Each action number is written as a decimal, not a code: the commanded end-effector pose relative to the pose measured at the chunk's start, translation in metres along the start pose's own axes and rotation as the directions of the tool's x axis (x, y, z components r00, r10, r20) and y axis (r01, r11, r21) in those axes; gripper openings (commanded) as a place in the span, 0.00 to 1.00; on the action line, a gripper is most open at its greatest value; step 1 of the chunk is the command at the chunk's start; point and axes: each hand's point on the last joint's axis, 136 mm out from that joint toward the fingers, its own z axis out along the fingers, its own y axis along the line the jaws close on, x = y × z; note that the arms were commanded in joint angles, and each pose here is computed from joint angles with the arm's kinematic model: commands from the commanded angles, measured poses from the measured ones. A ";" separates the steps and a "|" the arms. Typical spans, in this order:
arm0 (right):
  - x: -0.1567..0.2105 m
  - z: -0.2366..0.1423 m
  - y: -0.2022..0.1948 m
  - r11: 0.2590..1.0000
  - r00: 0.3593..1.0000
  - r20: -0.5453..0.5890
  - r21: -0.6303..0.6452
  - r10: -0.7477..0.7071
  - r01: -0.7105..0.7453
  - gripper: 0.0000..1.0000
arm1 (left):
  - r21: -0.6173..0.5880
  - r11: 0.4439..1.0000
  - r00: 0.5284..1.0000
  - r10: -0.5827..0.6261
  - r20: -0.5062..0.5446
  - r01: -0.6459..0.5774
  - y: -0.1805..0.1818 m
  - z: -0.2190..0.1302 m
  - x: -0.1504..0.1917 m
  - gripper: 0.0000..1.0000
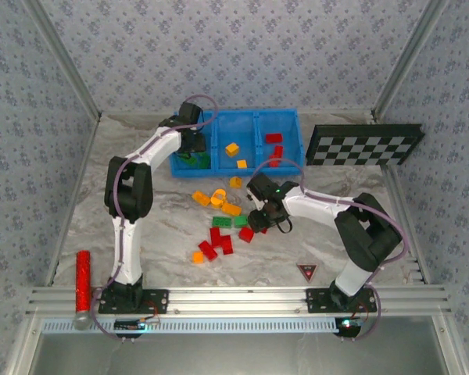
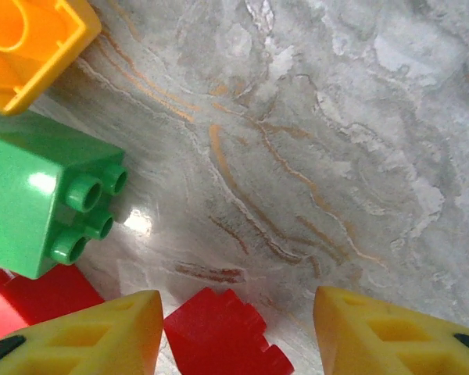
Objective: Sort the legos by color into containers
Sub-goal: Pick up the lego from the bottom-center of the table.
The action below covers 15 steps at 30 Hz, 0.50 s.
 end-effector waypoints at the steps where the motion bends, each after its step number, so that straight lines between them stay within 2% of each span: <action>1: 0.014 0.011 -0.008 0.998 0.998 -0.063 0.058 0.002 0.002 0.50 | 0.026 1.000 0.999 0.009 0.039 -0.010 -0.004 -0.028 -0.011 0.51; 8: 0.017 0.011 -0.013 0.997 0.997 -0.077 0.075 0.012 -0.007 0.38 | 0.057 0.998 0.993 0.021 0.115 -0.027 -0.010 -0.071 -0.029 0.53; 15: 0.005 -0.010 -0.023 0.996 0.998 -0.040 0.080 0.049 -0.046 0.30 | 0.092 0.994 0.980 0.044 0.196 -0.063 -0.019 -0.125 -0.040 0.54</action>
